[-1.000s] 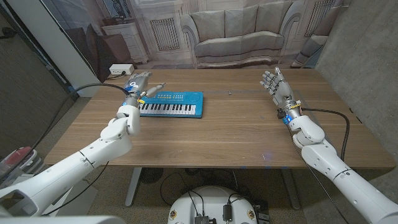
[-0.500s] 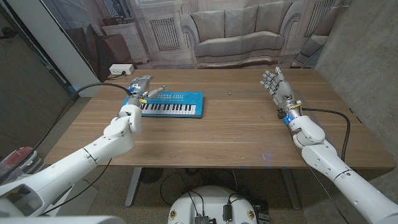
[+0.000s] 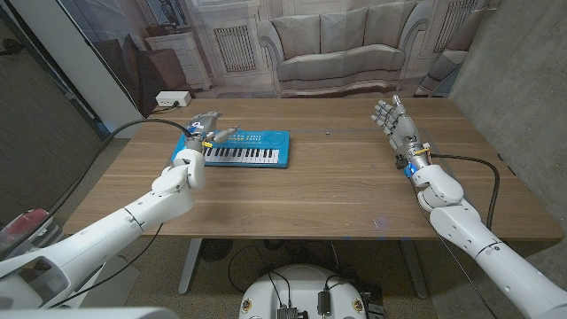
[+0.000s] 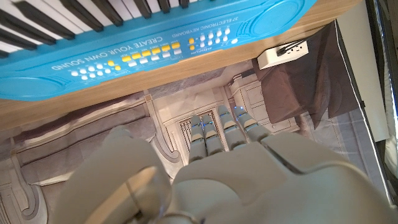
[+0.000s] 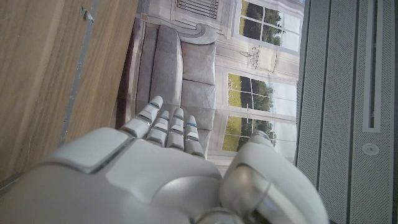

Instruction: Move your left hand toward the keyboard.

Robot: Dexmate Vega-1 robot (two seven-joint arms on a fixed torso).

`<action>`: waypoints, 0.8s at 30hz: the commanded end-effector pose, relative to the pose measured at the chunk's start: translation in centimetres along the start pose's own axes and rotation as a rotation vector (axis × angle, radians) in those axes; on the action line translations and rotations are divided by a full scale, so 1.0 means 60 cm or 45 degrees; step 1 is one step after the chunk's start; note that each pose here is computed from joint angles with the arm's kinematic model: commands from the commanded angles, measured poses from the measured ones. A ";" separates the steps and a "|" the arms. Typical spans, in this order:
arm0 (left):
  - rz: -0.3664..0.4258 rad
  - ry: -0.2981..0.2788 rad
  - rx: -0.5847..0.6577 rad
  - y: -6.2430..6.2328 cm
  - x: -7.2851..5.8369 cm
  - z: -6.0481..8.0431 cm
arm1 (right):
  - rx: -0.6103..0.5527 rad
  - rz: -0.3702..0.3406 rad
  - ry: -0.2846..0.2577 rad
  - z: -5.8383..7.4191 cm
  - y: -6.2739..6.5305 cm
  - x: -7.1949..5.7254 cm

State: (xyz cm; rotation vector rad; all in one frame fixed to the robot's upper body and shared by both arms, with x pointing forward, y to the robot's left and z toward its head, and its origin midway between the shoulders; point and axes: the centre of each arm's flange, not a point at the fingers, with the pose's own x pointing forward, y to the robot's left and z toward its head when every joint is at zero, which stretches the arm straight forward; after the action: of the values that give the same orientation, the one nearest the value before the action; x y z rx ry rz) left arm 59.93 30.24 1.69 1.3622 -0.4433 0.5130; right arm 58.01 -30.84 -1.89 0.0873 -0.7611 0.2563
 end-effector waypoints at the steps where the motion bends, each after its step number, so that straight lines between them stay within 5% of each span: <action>1: -0.046 -0.008 -0.017 -0.025 0.009 0.007 | 0.003 -0.009 0.002 -0.003 0.000 -0.003; 24: -0.068 -0.007 -0.031 -0.041 0.020 0.010 | 0.002 -0.007 0.010 -0.004 0.000 0.002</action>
State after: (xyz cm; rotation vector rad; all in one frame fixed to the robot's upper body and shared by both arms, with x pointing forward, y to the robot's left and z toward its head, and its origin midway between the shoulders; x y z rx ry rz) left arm 61.91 29.61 0.55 1.3538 -0.4104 0.4663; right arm 58.28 -30.75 -2.15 0.0951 -0.7567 0.2527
